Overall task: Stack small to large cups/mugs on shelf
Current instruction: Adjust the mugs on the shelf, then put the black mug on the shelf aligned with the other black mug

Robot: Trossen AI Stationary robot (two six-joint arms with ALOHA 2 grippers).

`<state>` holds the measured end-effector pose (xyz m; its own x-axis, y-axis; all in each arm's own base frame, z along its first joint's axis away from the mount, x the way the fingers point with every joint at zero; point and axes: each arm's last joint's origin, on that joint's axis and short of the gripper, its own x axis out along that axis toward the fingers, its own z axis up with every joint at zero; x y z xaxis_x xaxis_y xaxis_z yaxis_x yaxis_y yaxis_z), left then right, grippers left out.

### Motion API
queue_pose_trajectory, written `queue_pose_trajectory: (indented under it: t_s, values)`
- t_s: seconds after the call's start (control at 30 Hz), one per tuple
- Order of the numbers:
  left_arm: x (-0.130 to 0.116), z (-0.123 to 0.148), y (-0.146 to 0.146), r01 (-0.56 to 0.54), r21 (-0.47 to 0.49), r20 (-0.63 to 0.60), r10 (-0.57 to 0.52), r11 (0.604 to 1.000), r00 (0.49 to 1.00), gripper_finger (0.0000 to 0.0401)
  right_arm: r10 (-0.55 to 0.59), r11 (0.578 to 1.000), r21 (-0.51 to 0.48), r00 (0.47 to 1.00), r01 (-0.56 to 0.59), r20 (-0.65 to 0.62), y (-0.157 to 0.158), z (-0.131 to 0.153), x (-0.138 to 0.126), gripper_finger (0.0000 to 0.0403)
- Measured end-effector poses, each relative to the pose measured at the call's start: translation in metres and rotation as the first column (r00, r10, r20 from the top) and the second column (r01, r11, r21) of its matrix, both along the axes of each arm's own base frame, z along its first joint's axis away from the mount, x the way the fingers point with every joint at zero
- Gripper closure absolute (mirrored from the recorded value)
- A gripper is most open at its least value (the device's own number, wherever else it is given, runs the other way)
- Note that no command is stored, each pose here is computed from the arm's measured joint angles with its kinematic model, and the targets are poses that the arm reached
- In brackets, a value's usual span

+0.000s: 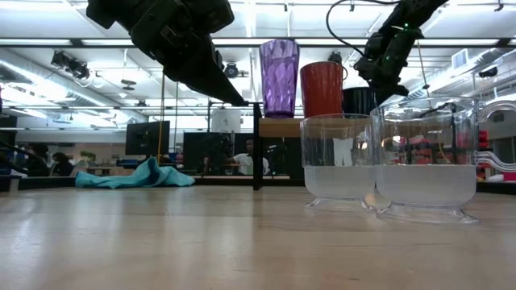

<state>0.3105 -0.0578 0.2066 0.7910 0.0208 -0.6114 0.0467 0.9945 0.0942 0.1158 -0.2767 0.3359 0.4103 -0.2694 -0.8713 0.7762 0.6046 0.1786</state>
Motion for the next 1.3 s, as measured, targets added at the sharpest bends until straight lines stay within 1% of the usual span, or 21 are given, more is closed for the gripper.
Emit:
queue_pose_trajectory:
  t_s: [0.13,0.2,0.3,0.37,0.43,0.5,0.57,0.7,0.8,0.93,0.97,1.03,1.13,1.2,1.3]
  values:
    - [0.0,0.0,0.0,0.001,0.0,0.0,-0.001,1.0,1.0,0.0378,0.031,0.999,-0.024,0.999,-0.031,-0.012,0.0,0.001,0.0,0.04]
    - [0.0,0.0,0.0,0.001,0.0,0.0,-0.001,1.0,1.0,0.038,0.036,0.998,-0.053,0.999,-0.036,-0.013,0.0,0.004,0.0,0.04]
    - [0.0,0.0,0.0,0.0,0.0,0.0,0.0,1.0,1.0,0.0385,0.028,0.99,-0.141,0.999,-0.03,-0.016,0.003,0.014,-0.002,0.04]
    - [0.0,0.0,0.0,0.001,0.0,0.0,-0.001,1.0,1.0,0.0387,0.037,0.974,-0.225,0.999,-0.037,-0.005,0.008,0.026,-0.004,0.04]
    - [0.0,0.0,0.0,0.002,0.002,0.0,-0.002,1.0,1.0,0.0388,0.051,0.958,-0.282,0.999,-0.044,0.018,0.017,0.039,-0.008,0.04]
    - [0.0,0.0,0.0,0.003,0.005,0.0,-0.003,1.0,1.0,0.0388,0.104,0.949,-0.305,0.992,-0.08,0.066,0.028,0.048,-0.01,0.04]
    - [0.0,0.0,0.0,0.006,0.008,-0.001,-0.006,1.0,1.0,0.0386,0.166,0.946,-0.299,0.98,-0.128,0.106,0.039,0.054,-0.011,0.04]
    - [0.0,0.0,0.0,0.015,0.022,-0.001,-0.015,1.0,1.0,0.038,0.275,0.92,-0.314,0.958,-0.236,0.084,0.067,0.064,-0.007,0.04]
    - [-0.002,0.001,0.0,0.022,0.028,-0.013,-0.022,0.999,1.0,0.0379,0.369,0.881,-0.352,0.925,-0.317,0.09,0.093,0.074,0.004,0.04]
    - [-0.014,0.015,-0.001,0.029,0.023,-0.01,-0.029,0.999,1.0,0.0387,0.488,0.823,-0.396,0.864,-0.408,0.125,0.131,0.087,0.017,0.04]
    - [-0.018,0.019,-0.001,0.024,0.014,-0.016,-0.024,1.0,1.0,0.0389,0.512,0.811,-0.401,0.849,-0.426,0.134,0.139,0.089,0.019,0.04]
    - [-0.023,0.028,-0.003,0.012,-0.02,0.012,-0.012,1.0,1.0,0.0391,0.556,0.787,-0.41,0.817,-0.461,0.149,0.154,0.093,0.024,0.04]
    - [-0.034,0.036,-0.008,0.014,-0.074,-0.005,-0.015,0.997,1.0,0.039,0.611,0.759,-0.407,0.772,-0.509,0.174,0.171,0.096,0.03,0.04]
    - [-0.042,0.039,-0.013,0.044,-0.135,-0.04,-0.05,0.99,0.998,0.0384,0.638,0.746,-0.391,0.745,-0.539,0.192,0.181,0.096,0.036,0.04]
    - [-0.058,0.04,-0.021,0.046,-0.276,-0.138,-0.087,0.96,0.987,0.0372,0.68,0.718,-0.37,0.708,-0.589,0.191,0.195,0.09,0.047,0.04]
